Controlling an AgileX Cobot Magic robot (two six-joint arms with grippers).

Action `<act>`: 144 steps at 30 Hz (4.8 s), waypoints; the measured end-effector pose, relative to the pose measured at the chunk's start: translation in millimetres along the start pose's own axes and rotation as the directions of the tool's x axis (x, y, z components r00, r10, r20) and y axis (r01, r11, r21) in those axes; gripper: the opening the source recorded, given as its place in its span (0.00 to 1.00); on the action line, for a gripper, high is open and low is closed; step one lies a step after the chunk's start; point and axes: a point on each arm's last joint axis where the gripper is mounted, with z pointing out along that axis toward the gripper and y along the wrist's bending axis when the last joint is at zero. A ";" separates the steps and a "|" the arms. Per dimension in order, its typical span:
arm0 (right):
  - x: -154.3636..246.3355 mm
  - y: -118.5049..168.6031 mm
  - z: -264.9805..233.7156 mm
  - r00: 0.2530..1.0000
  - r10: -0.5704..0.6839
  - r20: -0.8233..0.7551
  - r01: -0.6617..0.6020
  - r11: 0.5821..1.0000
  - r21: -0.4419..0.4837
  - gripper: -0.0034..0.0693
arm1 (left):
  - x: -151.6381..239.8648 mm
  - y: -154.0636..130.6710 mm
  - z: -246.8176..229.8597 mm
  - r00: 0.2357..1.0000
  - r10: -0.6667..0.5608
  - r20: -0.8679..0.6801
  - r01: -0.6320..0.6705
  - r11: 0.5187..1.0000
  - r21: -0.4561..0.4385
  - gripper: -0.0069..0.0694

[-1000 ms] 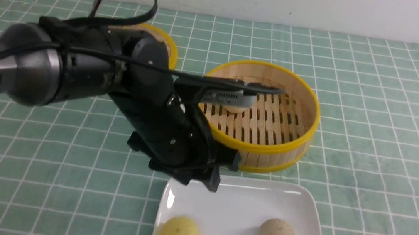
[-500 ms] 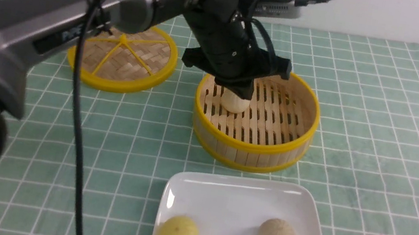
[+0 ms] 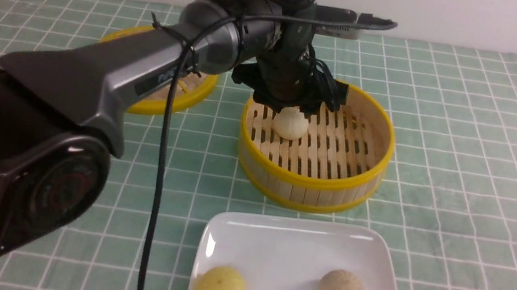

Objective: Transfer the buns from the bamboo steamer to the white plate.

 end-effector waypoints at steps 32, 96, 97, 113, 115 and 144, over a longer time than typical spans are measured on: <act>0.0 0.0 -0.2 1.000 0.004 0.001 -0.004 1.000 -0.001 0.20 | 135.0 -54.1 -105.4 0.861 0.270 -0.431 -0.252 0.963 0.098 0.13; 24.1 9.1 -29.0 0.853 0.221 0.473 -0.147 0.971 -0.190 0.06 | 99.2 -56.8 -119.4 0.948 0.192 -0.253 -0.208 0.977 -0.038 0.09; 29.4 9.8 -22.5 0.862 0.220 0.456 -0.151 0.971 -0.184 0.06 | 98.8 -56.3 -119.4 0.948 0.197 -0.250 -0.214 0.976 -0.043 0.09; 104.4 -8.0 36.5 0.911 0.279 0.305 -0.368 0.883 0.291 0.08 | 76.9 -40.9 -204.6 0.970 0.239 -0.053 -0.241 0.970 -0.034 0.09; 105.1 -10.5 36.0 0.908 0.273 0.317 -0.376 0.865 0.331 0.08 | 75.1 -34.6 -227.4 0.966 0.257 -0.017 -0.258 0.965 -0.038 0.10; 105.3 -12.6 35.3 0.903 0.273 0.331 -0.389 0.847 0.362 0.12 | 265.3 99.9 -327.7 0.778 -0.085 0.622 -0.170 0.925 0.340 0.10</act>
